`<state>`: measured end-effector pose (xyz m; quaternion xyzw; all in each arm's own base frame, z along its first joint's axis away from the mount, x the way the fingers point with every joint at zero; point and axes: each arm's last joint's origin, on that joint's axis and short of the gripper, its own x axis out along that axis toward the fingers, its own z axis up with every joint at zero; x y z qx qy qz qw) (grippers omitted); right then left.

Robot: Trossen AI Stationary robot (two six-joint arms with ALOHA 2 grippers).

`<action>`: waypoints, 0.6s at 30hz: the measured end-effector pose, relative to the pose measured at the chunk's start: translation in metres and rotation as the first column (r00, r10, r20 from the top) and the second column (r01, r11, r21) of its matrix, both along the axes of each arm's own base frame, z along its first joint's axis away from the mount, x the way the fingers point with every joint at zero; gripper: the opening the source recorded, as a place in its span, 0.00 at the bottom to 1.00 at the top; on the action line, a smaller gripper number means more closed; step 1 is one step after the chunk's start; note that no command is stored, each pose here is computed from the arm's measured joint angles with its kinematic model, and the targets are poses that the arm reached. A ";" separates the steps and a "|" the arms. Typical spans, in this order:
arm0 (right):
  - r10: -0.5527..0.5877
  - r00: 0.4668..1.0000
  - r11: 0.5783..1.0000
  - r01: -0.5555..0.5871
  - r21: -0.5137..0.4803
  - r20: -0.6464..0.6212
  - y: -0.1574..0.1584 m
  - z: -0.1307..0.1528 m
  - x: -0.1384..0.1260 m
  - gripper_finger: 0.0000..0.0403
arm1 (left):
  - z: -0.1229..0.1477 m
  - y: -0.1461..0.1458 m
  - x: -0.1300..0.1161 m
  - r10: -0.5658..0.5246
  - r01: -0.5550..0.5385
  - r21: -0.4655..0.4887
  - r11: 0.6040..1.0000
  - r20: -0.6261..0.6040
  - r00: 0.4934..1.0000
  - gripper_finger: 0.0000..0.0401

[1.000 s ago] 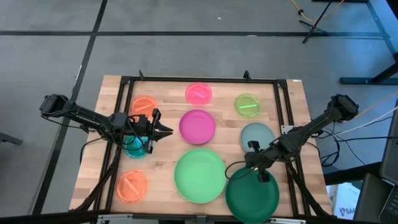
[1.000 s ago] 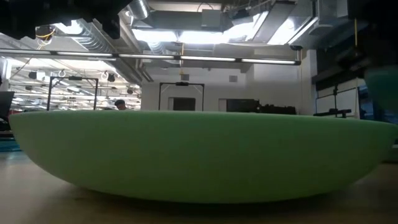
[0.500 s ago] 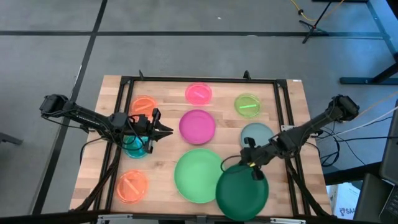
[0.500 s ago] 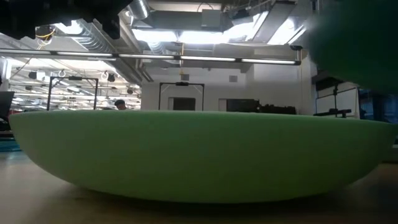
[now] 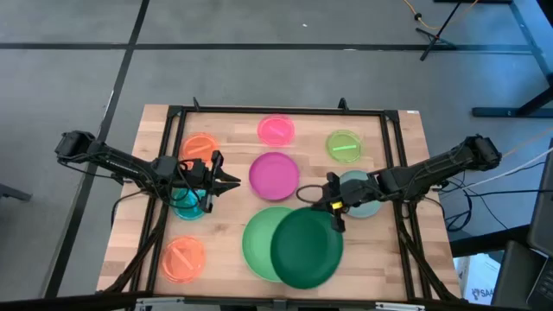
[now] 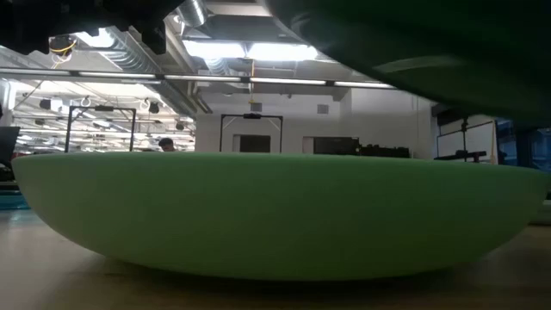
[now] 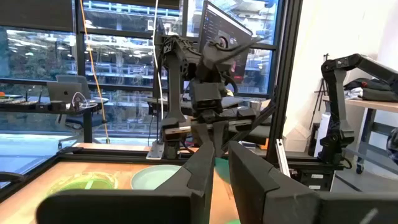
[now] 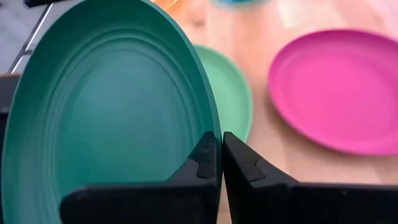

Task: Stack plastic plates
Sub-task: Stack the dark green plate on top of the light green plate

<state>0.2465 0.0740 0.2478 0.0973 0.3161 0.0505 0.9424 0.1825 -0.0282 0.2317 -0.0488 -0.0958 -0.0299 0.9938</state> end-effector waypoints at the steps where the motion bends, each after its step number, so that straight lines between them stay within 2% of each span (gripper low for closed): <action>1: -0.004 1.000 1.000 0.004 -0.007 0.009 -0.002 0.000 0.002 0.00 | 0.000 0.000 0.000 0.000 0.000 0.000 1.000 0.000 1.000 0.11; 7: -0.039 0.996 0.999 0.041 -0.018 0.081 -0.013 -0.004 0.021 0.00 | 0.000 0.000 0.000 0.000 0.000 -0.001 1.000 0.006 1.000 0.11; 18: -0.048 0.997 0.999 0.048 -0.003 0.056 -0.019 -0.041 0.054 0.00 | 0.001 0.000 0.000 0.001 -0.001 -0.002 1.000 0.010 1.000 0.11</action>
